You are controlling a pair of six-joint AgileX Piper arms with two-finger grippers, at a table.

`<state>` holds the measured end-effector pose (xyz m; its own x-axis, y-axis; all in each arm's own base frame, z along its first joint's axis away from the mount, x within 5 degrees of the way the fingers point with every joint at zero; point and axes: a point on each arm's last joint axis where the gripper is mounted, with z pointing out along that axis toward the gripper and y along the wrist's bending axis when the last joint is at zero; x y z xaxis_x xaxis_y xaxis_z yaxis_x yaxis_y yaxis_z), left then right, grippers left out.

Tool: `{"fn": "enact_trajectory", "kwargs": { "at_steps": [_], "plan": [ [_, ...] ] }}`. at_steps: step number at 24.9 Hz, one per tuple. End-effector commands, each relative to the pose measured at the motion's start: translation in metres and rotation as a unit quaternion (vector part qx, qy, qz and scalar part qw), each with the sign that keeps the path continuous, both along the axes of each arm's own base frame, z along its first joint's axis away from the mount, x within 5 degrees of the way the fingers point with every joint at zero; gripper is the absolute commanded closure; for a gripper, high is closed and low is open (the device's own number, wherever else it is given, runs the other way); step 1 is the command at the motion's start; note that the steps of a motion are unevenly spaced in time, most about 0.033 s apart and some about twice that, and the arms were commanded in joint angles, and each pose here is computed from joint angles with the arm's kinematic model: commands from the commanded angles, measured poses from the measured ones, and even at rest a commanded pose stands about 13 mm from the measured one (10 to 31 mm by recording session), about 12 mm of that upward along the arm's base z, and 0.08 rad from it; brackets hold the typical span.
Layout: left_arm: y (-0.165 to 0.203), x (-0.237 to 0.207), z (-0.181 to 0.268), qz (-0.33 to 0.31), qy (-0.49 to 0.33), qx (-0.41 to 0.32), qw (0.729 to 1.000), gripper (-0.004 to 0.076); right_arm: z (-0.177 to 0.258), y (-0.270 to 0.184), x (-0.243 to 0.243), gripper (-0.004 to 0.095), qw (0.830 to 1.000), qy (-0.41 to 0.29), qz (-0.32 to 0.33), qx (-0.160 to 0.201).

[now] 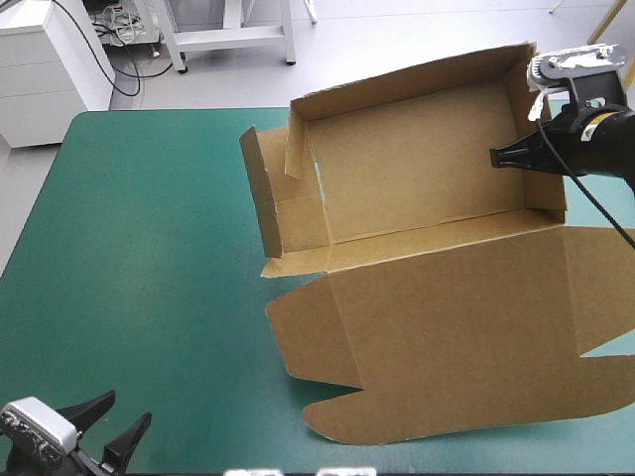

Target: Fold the box

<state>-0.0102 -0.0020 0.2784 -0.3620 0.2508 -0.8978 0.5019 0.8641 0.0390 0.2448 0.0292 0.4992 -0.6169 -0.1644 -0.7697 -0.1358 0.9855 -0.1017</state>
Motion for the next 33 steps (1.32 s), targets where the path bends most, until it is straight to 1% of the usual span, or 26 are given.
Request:
{"fn": "enact_trajectory", "kwargs": {
  "at_steps": [1,8,12,14,17,24,26,30,33],
  "plan": [
    [0.001,0.0,0.015,0.01,-0.056,-0.035,0.998,0.0307,0.02,-0.003,-0.011,0.093,0.998,-0.063,-0.001,0.007],
    [-0.005,0.019,0.035,0.024,-0.068,-0.039,0.997,0.0307,0.02,-0.003,-0.011,0.0929,0.998,-0.063,-0.001,0.007],
    [-0.014,0.047,0.052,0.047,-0.043,-0.029,0.998,0.0307,0.02,-0.003,-0.011,0.0929,0.998,-0.063,-0.001,0.007],
    [-0.021,0.067,0.063,0.052,-0.019,-0.004,0.998,0.0307,0.02,-0.003,-0.011,0.0929,0.998,-0.063,0.0,0.006],
    [-0.029,0.086,0.076,0.054,-0.005,0.01,0.999,0.0307,0.02,-0.003,-0.011,0.0929,0.998,-0.063,0.0,0.005],
    [-0.045,0.129,0.115,0.062,0.003,0.043,0.997,0.0307,0.02,-0.002,-0.011,0.093,0.998,-0.062,0.004,0.001],
    [-0.05,0.147,0.124,0.071,0.026,0.074,0.994,0.0307,0.02,-0.002,-0.011,0.0929,0.998,-0.062,0.004,0.001],
    [-0.056,0.175,0.134,0.086,0.039,0.125,0.988,0.0307,0.02,-0.002,-0.011,0.093,0.998,-0.063,0.006,-0.003],
    [-0.059,0.194,0.132,0.095,0.058,0.143,0.983,0.0307,0.02,-0.002,-0.011,0.093,0.998,-0.063,0.007,-0.004]
  ]
}}
